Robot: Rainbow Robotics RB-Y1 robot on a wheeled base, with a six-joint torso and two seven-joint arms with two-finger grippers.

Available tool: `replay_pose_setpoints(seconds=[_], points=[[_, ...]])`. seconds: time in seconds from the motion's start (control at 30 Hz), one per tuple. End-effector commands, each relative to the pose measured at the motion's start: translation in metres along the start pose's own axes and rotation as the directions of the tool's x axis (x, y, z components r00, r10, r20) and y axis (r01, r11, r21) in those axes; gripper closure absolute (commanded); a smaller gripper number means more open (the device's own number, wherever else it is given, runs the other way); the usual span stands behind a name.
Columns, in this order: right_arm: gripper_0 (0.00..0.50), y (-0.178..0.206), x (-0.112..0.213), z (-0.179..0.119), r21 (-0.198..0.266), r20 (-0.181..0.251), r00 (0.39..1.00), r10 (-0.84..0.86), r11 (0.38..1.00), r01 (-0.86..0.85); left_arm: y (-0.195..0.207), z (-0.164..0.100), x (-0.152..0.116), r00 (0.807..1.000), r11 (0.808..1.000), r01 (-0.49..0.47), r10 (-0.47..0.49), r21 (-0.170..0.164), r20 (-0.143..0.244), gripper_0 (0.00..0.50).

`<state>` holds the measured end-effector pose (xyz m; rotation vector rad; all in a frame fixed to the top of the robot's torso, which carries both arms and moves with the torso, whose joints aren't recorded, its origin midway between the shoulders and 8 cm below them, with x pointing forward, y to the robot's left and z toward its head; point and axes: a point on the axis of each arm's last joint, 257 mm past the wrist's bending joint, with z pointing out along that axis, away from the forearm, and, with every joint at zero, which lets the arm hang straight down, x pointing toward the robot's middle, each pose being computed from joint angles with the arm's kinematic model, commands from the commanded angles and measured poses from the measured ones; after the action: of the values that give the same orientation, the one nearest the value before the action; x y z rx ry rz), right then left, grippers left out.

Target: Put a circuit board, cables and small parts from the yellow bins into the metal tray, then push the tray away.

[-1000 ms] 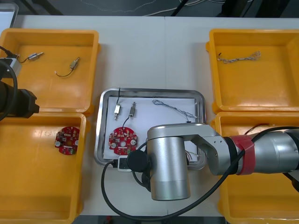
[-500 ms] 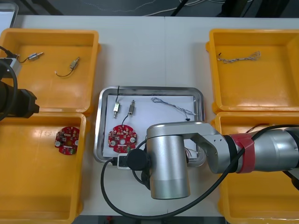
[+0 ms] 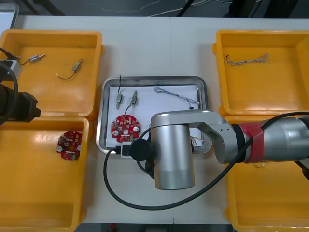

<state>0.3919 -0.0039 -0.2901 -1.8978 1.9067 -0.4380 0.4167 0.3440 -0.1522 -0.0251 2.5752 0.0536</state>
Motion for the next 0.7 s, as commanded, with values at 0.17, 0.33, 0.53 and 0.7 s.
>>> replay_pose_setpoints(seconds=[0.17, 0.33, 0.53, 0.7], points=[[0.500, -0.056, 0.006, 0.001, 0.101, -0.028, 0.999, -0.036, 0.994, 0.039, 0.017, -0.012, -0.005, 0.999, 0.999, -0.021, 0.022, -0.048, 0.026, 0.000], [0.500, -0.079, 0.005, 0.000, 0.126, -0.036, 0.999, -0.027, 0.992, 0.031, 0.017, -0.012, -0.005, 0.999, 0.999, -0.021, 0.022, -0.048, 0.026, 0.000], [0.500, -0.100, 0.005, -0.003, 0.153, -0.042, 0.999, -0.027, 0.988, 0.033, 0.017, -0.012, -0.005, 0.999, 0.999, -0.021, 0.022, -0.048, 0.026, 0.000], [0.500, -0.118, 0.005, -0.003, 0.178, -0.048, 0.998, -0.031, 0.983, 0.039, 0.017, -0.012, -0.005, 0.999, 0.999, -0.021, 0.022, -0.048, 0.026, 0.000]])
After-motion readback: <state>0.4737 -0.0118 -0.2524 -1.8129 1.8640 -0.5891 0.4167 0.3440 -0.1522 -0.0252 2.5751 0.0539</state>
